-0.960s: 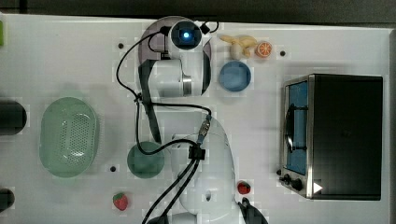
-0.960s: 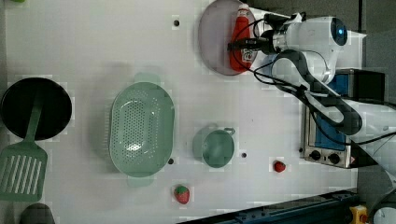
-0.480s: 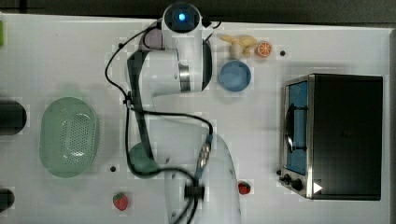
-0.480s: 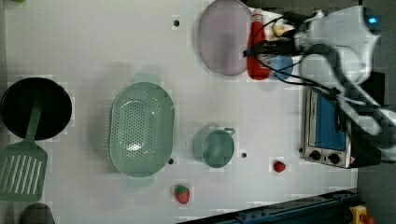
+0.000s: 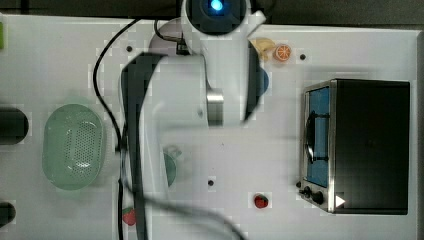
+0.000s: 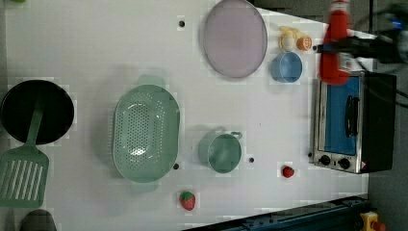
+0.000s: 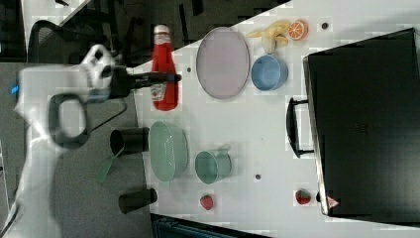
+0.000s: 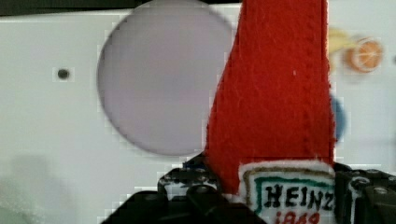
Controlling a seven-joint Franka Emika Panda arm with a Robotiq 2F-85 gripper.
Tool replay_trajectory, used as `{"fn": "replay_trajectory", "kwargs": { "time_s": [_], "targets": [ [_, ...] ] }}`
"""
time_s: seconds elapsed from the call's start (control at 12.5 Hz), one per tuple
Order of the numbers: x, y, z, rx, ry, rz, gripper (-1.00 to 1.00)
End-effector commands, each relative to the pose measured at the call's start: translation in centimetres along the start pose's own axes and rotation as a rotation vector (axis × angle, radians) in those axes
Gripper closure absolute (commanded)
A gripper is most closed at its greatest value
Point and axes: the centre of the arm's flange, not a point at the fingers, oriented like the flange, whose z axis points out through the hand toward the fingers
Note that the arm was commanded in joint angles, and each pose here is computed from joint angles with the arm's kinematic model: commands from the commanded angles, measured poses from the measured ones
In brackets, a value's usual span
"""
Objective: Pick ketchup from plate and place it on table.
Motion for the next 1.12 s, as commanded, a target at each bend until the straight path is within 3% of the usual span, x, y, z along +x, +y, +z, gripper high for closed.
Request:
{"fn": "replay_trajectory", "kwargs": {
  "time_s": [0.08, 0.64, 0.96, 1.12],
  "targets": [
    [-3.6, 3.0, 2.1, 0.015, -0.087, 0.116, -0.18],
    [-15.2, 6.8, 6.8, -0.012, -0.185, 0.196, -0.18],
    [-18.1, 7.0, 14.6, -0.008, -0.153, 0.2, -0.18],
    [-18.5, 6.9, 18.0, -0.005, -0.168, 0.2, -0.18]
  ]
}}
